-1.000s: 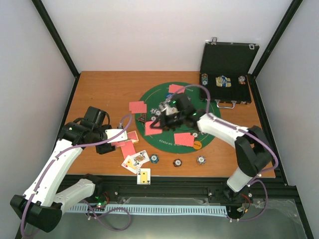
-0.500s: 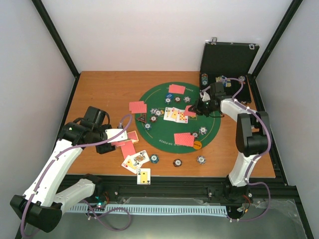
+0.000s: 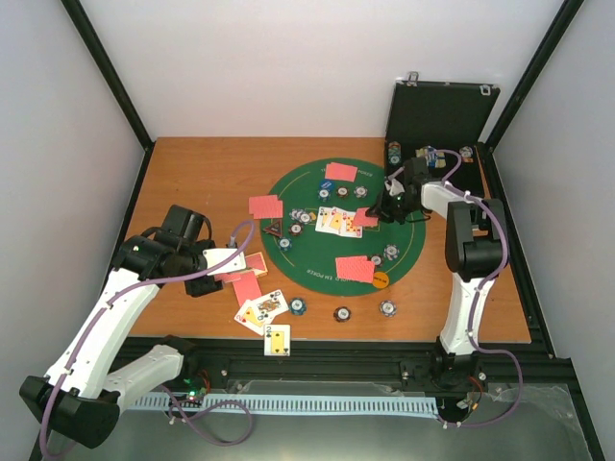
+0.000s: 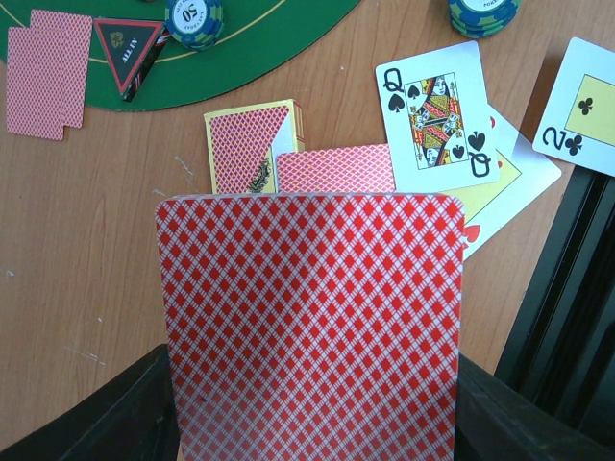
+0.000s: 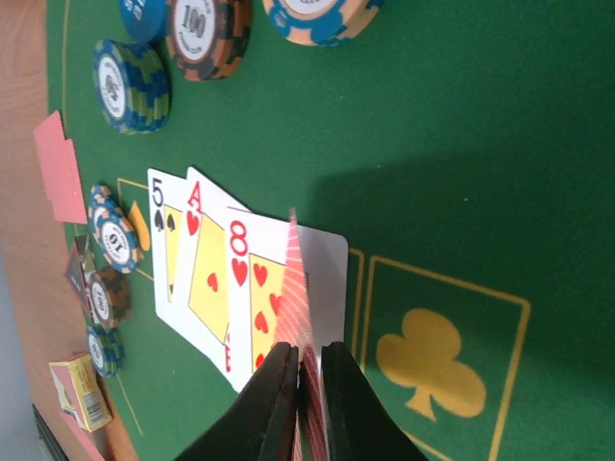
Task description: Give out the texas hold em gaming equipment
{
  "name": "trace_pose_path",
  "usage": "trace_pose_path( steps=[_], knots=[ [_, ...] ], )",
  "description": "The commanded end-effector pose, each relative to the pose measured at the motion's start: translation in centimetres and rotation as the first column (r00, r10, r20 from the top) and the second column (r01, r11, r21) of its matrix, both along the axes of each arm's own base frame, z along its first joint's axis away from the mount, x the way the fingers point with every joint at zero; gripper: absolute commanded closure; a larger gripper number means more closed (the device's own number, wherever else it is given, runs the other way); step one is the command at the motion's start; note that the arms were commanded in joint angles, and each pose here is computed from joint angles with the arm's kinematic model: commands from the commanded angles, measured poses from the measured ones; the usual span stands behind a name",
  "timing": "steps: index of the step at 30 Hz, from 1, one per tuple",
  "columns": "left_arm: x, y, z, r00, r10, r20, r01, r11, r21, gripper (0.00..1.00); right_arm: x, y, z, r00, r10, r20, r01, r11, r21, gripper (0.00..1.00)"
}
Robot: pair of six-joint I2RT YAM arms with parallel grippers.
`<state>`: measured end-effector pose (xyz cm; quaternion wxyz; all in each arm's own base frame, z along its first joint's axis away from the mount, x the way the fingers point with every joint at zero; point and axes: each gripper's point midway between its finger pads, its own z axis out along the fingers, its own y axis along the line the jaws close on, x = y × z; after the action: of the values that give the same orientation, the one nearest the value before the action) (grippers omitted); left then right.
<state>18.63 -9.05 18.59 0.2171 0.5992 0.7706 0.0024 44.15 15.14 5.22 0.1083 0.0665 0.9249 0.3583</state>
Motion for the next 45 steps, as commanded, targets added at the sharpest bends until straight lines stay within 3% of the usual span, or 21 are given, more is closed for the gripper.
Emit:
trace_pose_path(
  steps=[1,8,10,12,16,22,27,32,38,45],
  knots=[
    [0.4,-0.2,0.8,0.999,-0.010,0.033,0.011,1.000,-0.011,0.73,0.3,-0.2,-0.5,1.000,0.024,-0.014,-0.024,1.000,-0.004,0.88],
    [0.3,-0.2,0.9,0.999,-0.011,0.037,0.011,1.000,-0.014,0.73,0.6,-3.0,0.4,0.999,-0.054,-0.005,0.053,0.986,-0.160,0.82],
    [0.3,-0.3,0.9,0.999,-0.012,0.037,0.012,1.000,-0.017,0.73,0.5,-3.9,0.6,0.997,-0.077,-0.007,0.073,0.975,-0.211,0.71],
    [0.2,-0.3,0.9,0.999,-0.013,0.035,0.013,1.000,-0.020,0.73,0.4,-4.3,0.5,0.997,-0.079,-0.019,0.072,0.970,-0.233,0.54],
    [0.1,-0.2,1.0,0.999,-0.010,0.038,0.011,1.000,-0.022,0.73,0.0,-5.2,0.2,0.994,-0.098,-0.048,0.080,0.954,-0.290,0.38],
    [0.0,-0.1,1.1,0.999,-0.013,0.046,0.014,1.000,-0.017,0.73,0.5,-7.0,3.3,0.991,-0.132,0.024,0.131,0.913,-0.386,0.36],
    [0.3,-0.3,1.1,0.999,-0.013,0.039,0.014,1.000,-0.025,0.73,-1.0,-2.1,9.9,0.983,-0.076,0.167,0.112,0.969,-0.220,0.28],
    [0.5,-0.7,1.3,0.999,-0.009,0.030,0.011,0.999,-0.039,0.73,-7.1,8.6,14.0,0.968,0.084,0.236,-0.094,0.995,0.031,0.21],
    [0.7,-0.8,1.5,1.000,-0.005,0.031,0.007,0.999,-0.048,0.73,-15.8,18.3,14.6,0.934,0.266,0.238,-0.316,0.926,0.205,0.19],
    [0.6,-0.8,1.3,1.000,-0.005,0.026,0.006,0.999,-0.047,0.72,-22.3,24.4,15.0,0.877,0.399,0.268,-0.475,0.807,0.350,0.20]
  ],
)
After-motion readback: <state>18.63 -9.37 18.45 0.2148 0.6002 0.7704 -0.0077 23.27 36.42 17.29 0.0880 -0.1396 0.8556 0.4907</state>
